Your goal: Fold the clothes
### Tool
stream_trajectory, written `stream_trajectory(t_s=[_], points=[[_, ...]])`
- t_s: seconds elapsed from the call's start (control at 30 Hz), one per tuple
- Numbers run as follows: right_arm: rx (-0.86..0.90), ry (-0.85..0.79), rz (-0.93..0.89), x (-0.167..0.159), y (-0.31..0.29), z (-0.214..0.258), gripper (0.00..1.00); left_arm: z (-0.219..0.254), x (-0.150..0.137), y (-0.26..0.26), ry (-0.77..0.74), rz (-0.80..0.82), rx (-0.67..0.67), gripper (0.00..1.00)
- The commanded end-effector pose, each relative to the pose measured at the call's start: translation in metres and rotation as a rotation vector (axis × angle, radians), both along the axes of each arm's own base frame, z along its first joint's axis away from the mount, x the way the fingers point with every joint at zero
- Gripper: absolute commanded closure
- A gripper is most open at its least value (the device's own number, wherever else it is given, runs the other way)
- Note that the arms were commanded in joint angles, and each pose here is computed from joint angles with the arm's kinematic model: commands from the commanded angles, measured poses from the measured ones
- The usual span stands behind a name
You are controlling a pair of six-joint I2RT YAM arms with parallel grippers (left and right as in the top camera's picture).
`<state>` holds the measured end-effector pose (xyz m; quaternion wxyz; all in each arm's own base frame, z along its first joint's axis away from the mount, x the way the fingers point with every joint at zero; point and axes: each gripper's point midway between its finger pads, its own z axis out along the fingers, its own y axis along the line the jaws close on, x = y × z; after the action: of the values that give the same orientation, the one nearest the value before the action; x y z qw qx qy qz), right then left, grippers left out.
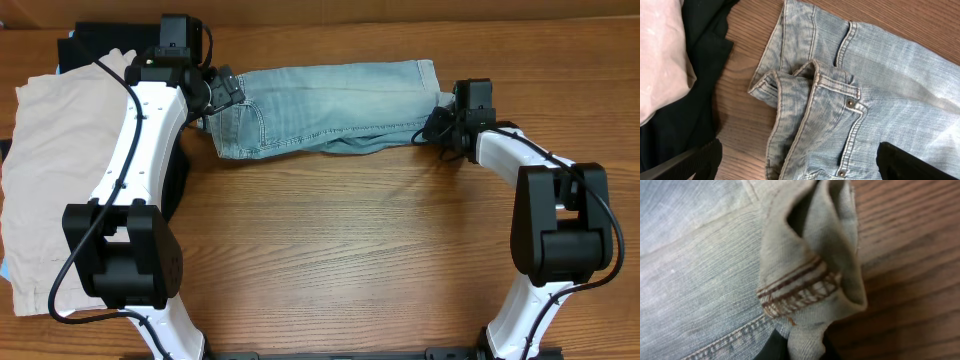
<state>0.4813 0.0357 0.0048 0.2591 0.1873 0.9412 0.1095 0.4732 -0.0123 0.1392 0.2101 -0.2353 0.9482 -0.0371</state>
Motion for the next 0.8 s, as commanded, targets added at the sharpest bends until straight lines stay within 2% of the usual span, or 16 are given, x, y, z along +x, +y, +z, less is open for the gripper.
stream_trajectory(t_s=[0.0,0.13,0.33,0.5,0.53,0.6,0.67,0.77], points=[[-0.019,0.031,-0.023,-0.005,-0.007,0.001,0.96,0.002,-0.003,0.004,0.0,-0.017,0.026,0.0],[0.0,0.065,-0.076,-0.021,-0.017,0.026,0.96,0.001,-0.008,0.003,0.021,-0.059,0.037,0.0],[0.042,0.217,-0.208,-0.082,-0.037,0.067,0.96,-0.005,-0.029,0.003,0.111,-0.083,0.043,0.0],[0.034,0.369,-0.218,-0.126,-0.038,0.069,0.96,-0.01,-0.047,0.004,0.19,-0.084,0.043,0.0],[0.039,0.394,-0.215,-0.132,-0.037,0.068,0.9,-0.011,-0.05,0.004,0.201,-0.085,0.043,0.0],[0.049,0.421,-0.211,-0.138,-0.035,0.067,0.64,-0.013,-0.056,0.004,0.226,-0.088,0.044,0.0],[0.065,0.427,-0.205,-0.139,-0.032,0.067,0.56,-0.014,-0.063,0.001,0.256,-0.097,0.036,0.0],[0.079,0.423,-0.199,-0.138,-0.029,0.068,0.53,-0.019,-0.073,-0.009,0.297,-0.154,0.032,0.0]])
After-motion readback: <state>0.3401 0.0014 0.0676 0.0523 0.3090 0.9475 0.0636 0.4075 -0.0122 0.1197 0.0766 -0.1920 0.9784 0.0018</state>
